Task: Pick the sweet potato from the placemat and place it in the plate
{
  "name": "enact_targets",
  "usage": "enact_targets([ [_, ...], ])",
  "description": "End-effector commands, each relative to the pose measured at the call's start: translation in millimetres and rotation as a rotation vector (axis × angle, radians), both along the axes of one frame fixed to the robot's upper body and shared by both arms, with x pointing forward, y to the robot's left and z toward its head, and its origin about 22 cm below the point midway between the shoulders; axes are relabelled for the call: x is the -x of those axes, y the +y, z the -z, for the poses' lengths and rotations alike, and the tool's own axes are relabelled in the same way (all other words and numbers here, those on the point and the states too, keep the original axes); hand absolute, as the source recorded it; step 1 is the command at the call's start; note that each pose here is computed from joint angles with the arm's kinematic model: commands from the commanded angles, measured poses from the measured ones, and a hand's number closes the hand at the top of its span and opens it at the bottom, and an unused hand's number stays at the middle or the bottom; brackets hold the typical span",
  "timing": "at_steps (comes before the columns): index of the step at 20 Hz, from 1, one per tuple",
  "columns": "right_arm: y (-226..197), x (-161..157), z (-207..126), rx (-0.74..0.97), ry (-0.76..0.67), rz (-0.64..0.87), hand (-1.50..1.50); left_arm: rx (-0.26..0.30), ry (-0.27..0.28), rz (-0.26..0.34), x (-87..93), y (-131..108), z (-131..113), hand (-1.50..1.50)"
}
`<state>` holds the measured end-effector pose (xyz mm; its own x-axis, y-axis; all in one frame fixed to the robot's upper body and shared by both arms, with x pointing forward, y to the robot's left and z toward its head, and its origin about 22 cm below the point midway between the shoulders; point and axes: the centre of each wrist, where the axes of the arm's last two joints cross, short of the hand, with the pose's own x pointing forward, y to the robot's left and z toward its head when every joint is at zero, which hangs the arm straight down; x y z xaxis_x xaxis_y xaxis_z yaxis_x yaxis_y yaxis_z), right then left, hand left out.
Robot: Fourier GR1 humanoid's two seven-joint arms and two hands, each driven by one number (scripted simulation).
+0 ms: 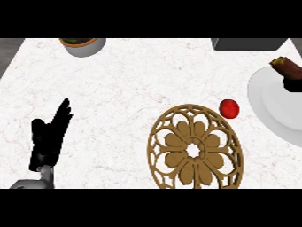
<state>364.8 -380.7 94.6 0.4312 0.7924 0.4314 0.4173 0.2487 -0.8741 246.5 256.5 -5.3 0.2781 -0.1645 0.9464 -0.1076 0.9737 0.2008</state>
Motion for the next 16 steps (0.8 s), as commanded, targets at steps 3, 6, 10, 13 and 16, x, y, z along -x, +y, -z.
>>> enact_targets([
  [3,-39,3,31,-0.030,0.114,0.021,1.50,0.000,0.015,0.005,-2.0,-14,9,0.00],
  [6,-61,13,37,-0.110,0.220,-0.005,1.50,-0.001,-0.005,0.001,-3.6,-22,5,0.00],
  [10,-74,16,43,-0.229,0.325,-0.066,1.50,0.004,0.004,0.005,7.4,-10,13,0.00],
  [13,-77,17,52,-0.241,0.440,-0.049,-1.50,0.007,0.003,0.037,-5.5,-21,-2,0.00],
  [16,-85,21,54,-0.254,0.437,-0.099,-1.50,0.000,-0.011,0.009,-10.6,-13,1,0.00],
])
